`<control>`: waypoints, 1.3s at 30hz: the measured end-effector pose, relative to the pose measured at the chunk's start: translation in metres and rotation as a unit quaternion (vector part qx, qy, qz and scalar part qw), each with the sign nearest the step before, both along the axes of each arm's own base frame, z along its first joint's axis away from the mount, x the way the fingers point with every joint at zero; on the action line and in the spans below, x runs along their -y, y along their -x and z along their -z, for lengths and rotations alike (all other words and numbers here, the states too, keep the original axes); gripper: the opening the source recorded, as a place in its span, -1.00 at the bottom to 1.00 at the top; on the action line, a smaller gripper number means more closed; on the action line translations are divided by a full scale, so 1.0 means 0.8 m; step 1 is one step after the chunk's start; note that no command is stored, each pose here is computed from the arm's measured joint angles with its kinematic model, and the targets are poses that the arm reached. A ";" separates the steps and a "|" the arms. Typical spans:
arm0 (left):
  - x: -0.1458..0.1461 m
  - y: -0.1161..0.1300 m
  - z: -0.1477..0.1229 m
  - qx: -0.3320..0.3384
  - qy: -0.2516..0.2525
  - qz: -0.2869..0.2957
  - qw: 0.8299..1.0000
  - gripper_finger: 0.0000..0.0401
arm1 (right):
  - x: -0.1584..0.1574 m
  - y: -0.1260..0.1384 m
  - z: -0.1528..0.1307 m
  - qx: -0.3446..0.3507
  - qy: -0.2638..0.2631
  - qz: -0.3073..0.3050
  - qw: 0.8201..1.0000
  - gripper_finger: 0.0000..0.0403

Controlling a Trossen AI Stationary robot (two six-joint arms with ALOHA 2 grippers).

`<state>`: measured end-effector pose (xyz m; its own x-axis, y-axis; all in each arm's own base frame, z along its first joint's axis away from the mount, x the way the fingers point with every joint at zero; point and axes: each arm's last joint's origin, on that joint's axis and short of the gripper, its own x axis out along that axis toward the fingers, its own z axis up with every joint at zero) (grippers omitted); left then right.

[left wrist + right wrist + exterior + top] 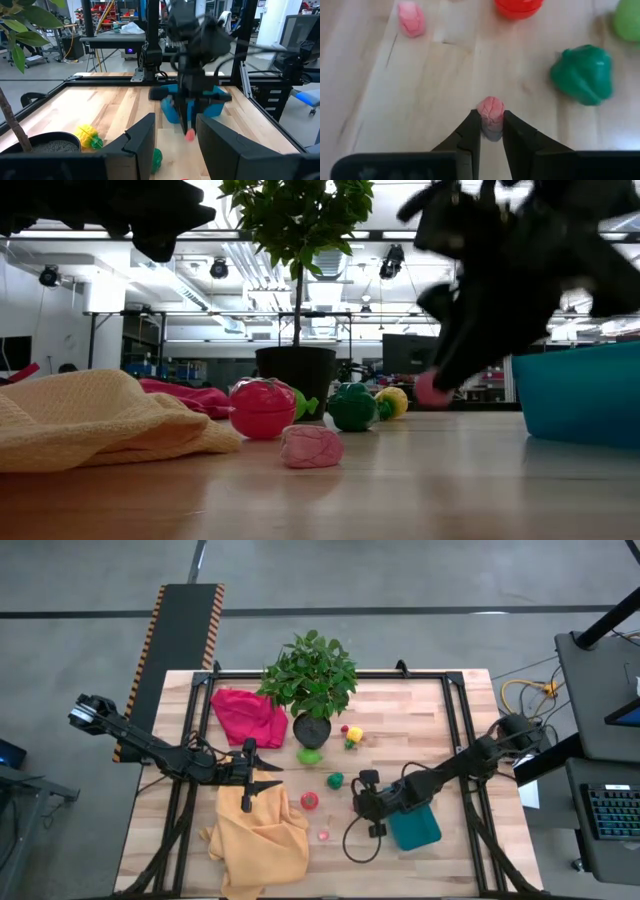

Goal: Pick and placing Produce into tupperware
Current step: Put the top pink peach into the bin

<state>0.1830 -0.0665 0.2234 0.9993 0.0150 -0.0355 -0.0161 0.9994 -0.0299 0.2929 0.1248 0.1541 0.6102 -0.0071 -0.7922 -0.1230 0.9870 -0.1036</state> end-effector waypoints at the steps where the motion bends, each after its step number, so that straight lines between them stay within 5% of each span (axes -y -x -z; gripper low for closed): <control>1: 0.000 0.000 0.000 0.000 0.000 0.000 1.000 -0.36 | -0.001 0.002 -0.009 -0.005 0.000 0.002 1.000 -0.71; 9: 0.000 0.000 0.000 0.000 0.000 0.000 1.000 -0.36 | -0.008 0.037 -0.084 0.018 -0.028 -0.005 0.999 -0.71; 15: 0.000 0.000 0.000 0.000 0.000 0.000 1.000 -0.36 | 0.001 0.088 -0.112 0.018 -0.037 0.044 0.998 -0.71; 24: 0.000 0.000 0.000 0.000 0.001 0.000 1.000 -0.36 | 0.016 0.146 -0.103 0.006 -0.052 0.122 0.991 -0.71; 39: 0.000 0.000 0.000 0.000 0.000 0.000 1.000 -0.36 | 0.031 0.170 -0.061 -0.063 -0.036 0.183 0.980 -0.71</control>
